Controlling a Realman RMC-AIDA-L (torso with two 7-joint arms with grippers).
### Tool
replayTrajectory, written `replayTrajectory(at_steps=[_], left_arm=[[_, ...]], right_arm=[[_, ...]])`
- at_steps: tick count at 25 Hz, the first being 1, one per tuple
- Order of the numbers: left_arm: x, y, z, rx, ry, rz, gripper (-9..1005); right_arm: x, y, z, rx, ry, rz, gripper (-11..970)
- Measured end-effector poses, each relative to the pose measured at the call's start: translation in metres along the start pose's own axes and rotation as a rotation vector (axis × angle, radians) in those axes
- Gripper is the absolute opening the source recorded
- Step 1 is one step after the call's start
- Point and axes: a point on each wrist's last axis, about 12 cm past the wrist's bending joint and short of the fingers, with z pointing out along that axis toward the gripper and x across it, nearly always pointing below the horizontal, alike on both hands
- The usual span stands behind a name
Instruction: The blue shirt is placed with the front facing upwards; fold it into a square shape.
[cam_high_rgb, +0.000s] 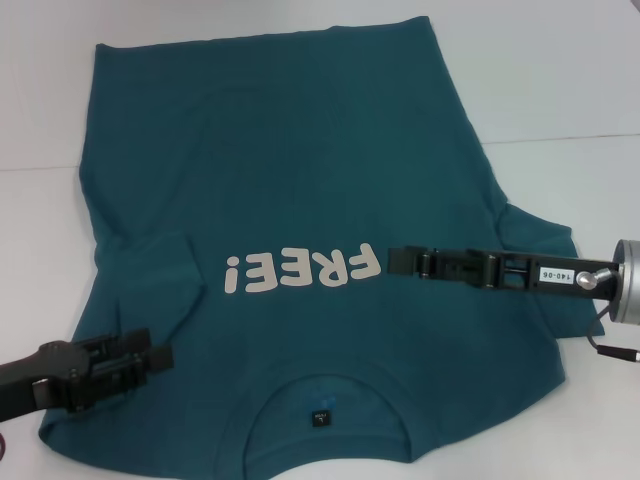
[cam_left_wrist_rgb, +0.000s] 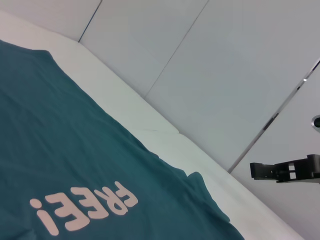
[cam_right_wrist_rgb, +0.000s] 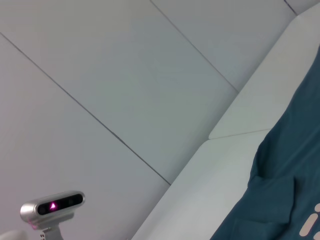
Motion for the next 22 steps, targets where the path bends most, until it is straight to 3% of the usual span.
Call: replayTrajectory(at_steps=[5, 10, 12, 18, 22], left_arm=[[0.002, 0.002, -0.001, -0.024, -0.006, -0.033, 611], [-0.002, 0.014, 0.003, -0.116, -0.023, -0.275, 610], [-0.005, 0.015, 0.005, -0.112, -0.025, -0.323, 610], [-0.005, 0.013, 0.009, -0.092, -0.014, -0.336, 609], [0.002, 0.012, 0.005, -0.091, -0.012, -0.352, 609]], right_arm=[[0.003, -0.002, -0.005, 0.011, -0.015, 0.017, 929], [0.003, -0.002, -0.006, 0.011, -0.02, 0.029, 929], [0.003, -0.002, -0.006, 0.011, -0.02, 0.033, 929], [0.0, -0.003, -0.011, 0.022, -0.02, 0.048, 928], [-0.008, -0.008, -0.029, 0.07, -0.016, 0.086, 928]])
